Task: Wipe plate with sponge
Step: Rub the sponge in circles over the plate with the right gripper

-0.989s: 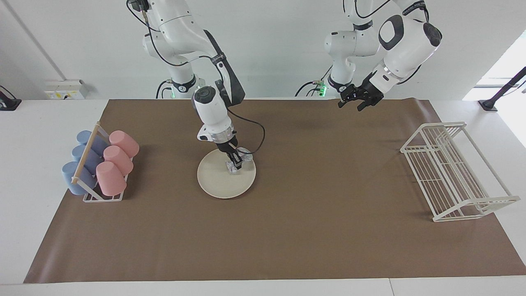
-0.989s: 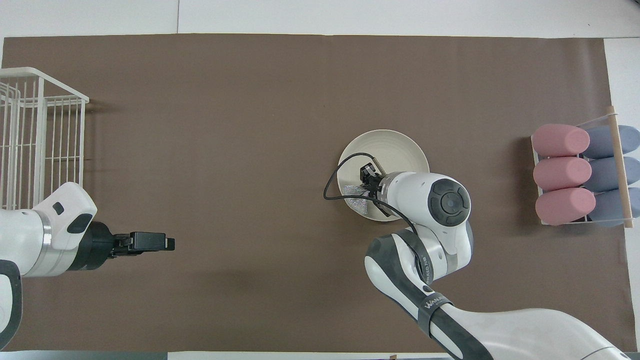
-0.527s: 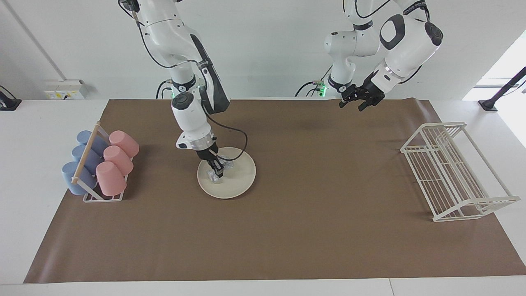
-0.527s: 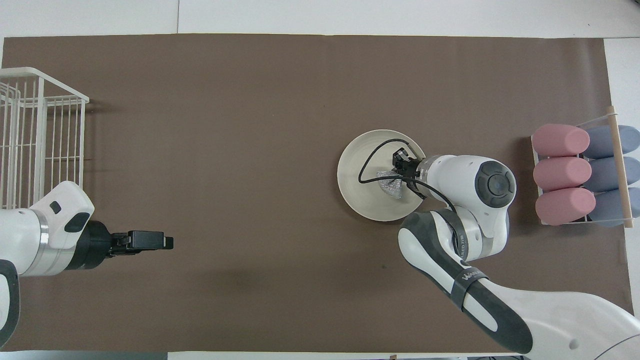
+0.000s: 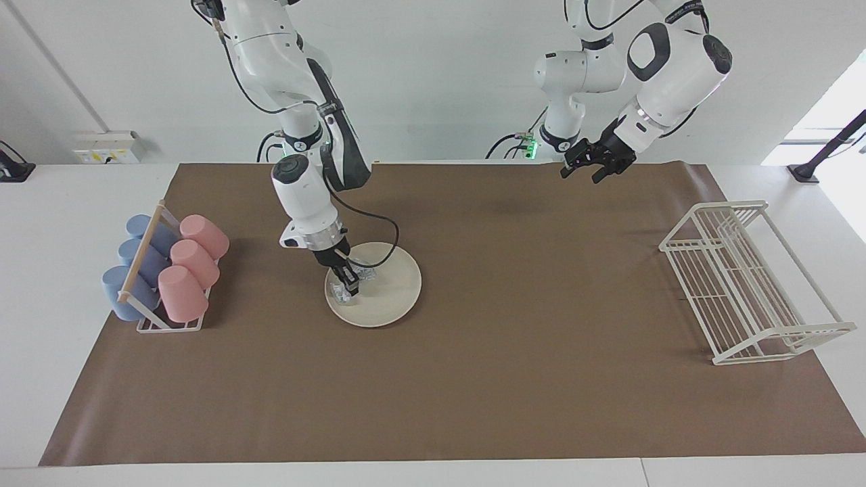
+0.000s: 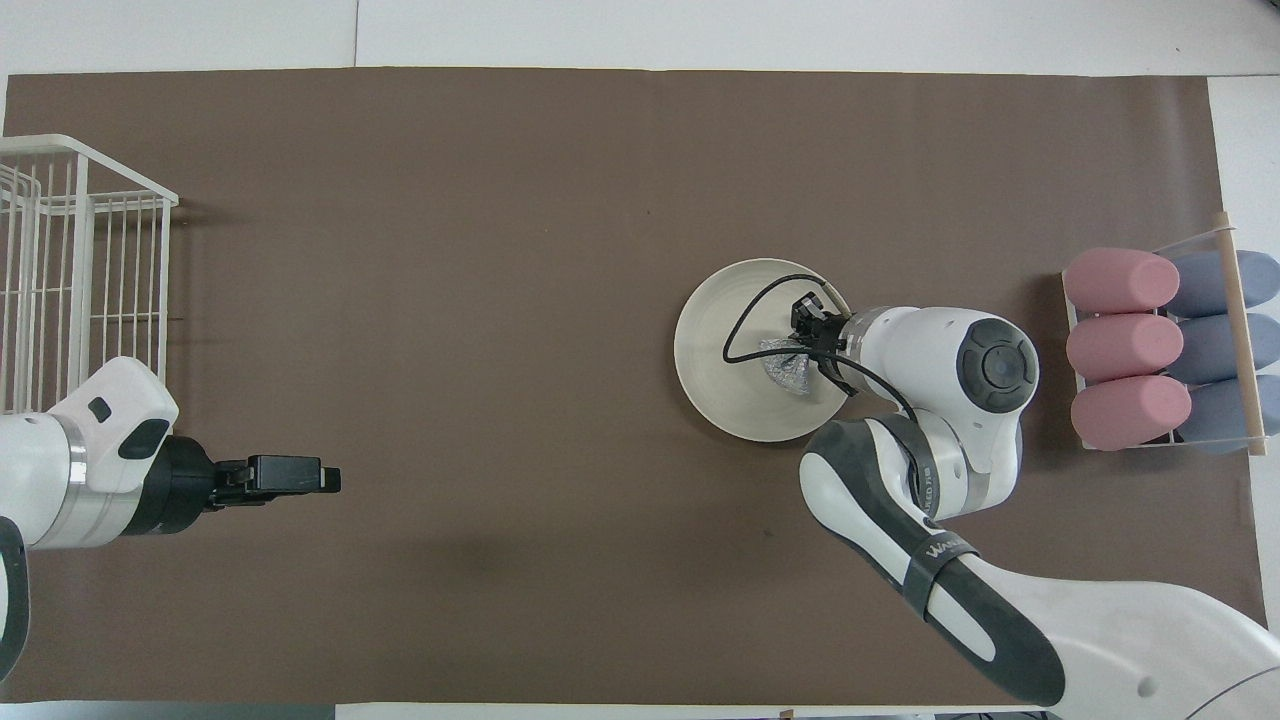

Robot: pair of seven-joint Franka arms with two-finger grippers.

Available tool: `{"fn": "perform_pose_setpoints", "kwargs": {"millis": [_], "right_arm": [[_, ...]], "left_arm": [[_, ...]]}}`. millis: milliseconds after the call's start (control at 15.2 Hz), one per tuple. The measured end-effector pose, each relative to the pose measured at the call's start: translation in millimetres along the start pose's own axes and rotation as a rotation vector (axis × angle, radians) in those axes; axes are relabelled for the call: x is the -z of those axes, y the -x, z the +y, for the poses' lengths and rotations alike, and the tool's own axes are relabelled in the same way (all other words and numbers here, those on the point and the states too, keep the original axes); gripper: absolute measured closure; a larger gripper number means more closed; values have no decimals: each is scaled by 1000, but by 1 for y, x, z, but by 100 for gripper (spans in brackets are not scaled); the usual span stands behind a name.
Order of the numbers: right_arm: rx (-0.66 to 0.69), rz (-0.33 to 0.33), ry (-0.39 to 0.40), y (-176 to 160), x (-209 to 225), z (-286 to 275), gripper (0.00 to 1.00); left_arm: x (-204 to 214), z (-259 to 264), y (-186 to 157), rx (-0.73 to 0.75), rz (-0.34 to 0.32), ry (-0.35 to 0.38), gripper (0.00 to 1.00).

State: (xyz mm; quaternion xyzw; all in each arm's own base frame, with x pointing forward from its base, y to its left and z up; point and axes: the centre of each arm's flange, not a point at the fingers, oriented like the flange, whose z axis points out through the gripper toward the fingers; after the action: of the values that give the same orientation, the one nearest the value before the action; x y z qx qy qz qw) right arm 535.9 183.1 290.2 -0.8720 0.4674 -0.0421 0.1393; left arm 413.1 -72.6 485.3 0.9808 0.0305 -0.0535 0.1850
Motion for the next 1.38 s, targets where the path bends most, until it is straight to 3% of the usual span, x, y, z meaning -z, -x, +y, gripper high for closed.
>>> {"fn": "perform_pose_setpoints", "kwargs": {"millis": [198,527,791,1187,1385], "right_arm": [[-57,-23,3,47,-5,-10,89],[-131,-29,7,59,-7,-12,89],[-162,-49,19,100,-12,-15,89],[-168,-58,55,97,-7,-23,89],[-184,-75,126,80,39,-52,89]], "left_arm": [[0,-1,-1,2,0,0,0],[1,-3,-2,9,3,1,0],[2,-5,-2,13,4,0,0],[2,-5,-2,13,4,-1,0],[2,-5,-2,14,4,-1,0]]}}
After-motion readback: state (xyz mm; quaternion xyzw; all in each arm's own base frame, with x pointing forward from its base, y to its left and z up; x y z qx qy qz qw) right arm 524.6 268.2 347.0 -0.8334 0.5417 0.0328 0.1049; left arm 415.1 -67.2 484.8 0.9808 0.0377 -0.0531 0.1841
